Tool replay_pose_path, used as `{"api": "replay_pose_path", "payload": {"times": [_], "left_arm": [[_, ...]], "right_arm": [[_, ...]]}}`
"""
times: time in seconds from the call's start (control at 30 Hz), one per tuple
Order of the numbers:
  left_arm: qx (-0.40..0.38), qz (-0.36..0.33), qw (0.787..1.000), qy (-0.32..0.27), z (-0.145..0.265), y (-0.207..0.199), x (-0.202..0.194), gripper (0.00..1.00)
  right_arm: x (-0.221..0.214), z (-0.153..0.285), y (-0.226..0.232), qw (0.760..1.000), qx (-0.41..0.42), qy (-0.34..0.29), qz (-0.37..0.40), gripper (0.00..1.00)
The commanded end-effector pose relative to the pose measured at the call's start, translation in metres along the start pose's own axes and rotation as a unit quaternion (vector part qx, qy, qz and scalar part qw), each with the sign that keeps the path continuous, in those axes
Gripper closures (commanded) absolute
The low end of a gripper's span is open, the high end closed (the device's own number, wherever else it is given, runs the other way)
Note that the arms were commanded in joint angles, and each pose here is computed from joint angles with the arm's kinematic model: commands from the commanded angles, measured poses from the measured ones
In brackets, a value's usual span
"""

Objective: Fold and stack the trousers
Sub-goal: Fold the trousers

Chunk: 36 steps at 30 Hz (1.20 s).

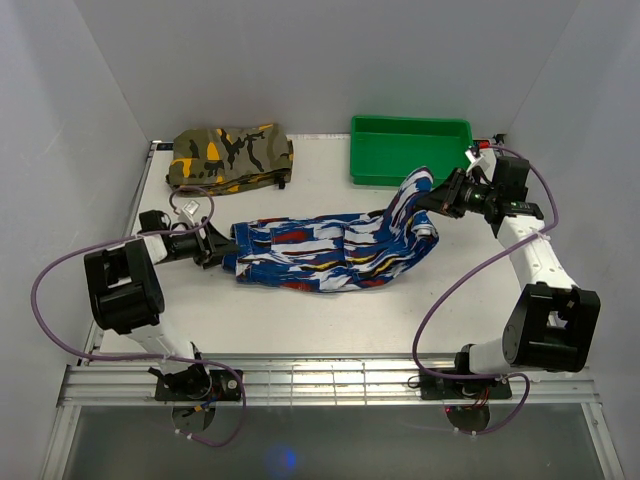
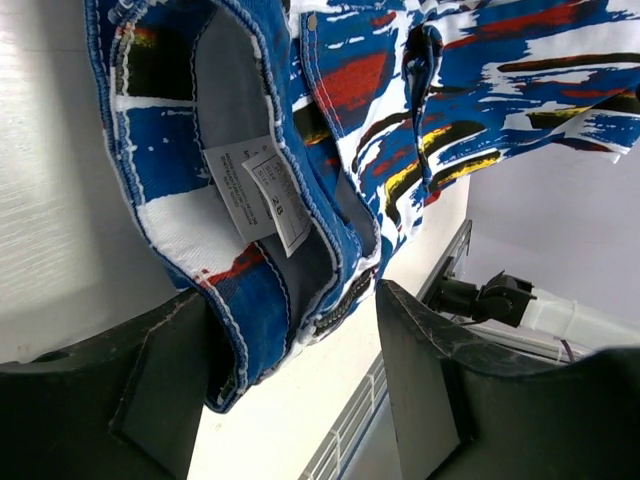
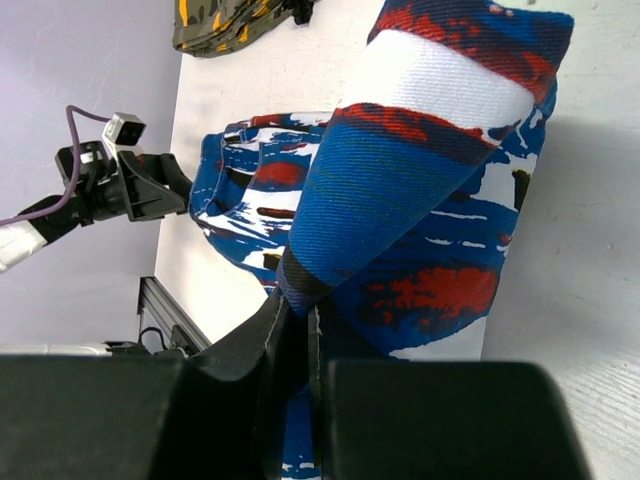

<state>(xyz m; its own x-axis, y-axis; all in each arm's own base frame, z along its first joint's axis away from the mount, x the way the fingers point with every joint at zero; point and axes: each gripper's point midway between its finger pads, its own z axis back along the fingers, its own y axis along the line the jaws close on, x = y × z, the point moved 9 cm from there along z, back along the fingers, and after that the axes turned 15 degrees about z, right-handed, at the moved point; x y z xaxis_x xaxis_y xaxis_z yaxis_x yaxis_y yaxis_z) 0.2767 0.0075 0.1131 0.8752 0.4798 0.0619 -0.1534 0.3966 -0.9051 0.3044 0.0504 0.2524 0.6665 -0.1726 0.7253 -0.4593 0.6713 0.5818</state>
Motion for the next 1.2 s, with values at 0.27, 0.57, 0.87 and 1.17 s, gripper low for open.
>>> {"api": "replay_pose_path", "payload": {"times": [0.27,0.57,0.87,1.17], "left_arm": [[0.009,0.021,0.999,0.031,-0.017,0.016,-0.010,0.77],[0.029,0.033,0.998,0.041,-0.016,0.022,-0.031,1.00],[0.037,0.036,0.998,0.044,-0.021,0.021,-0.039,1.00],[0.041,0.037,0.998,0.043,-0.024,0.019,-0.043,1.00]], "right_arm": [[0.023,-0.043,0.038,0.997,0.058,-0.038,0.042,0.92],[0.015,-0.097,0.093,0.989,0.136,-0.021,0.045,0.92],[-0.024,-0.154,0.151,0.978,0.196,0.049,0.057,0.92],[-0.071,-0.214,0.190,0.971,0.202,0.113,0.059,0.92]]}}
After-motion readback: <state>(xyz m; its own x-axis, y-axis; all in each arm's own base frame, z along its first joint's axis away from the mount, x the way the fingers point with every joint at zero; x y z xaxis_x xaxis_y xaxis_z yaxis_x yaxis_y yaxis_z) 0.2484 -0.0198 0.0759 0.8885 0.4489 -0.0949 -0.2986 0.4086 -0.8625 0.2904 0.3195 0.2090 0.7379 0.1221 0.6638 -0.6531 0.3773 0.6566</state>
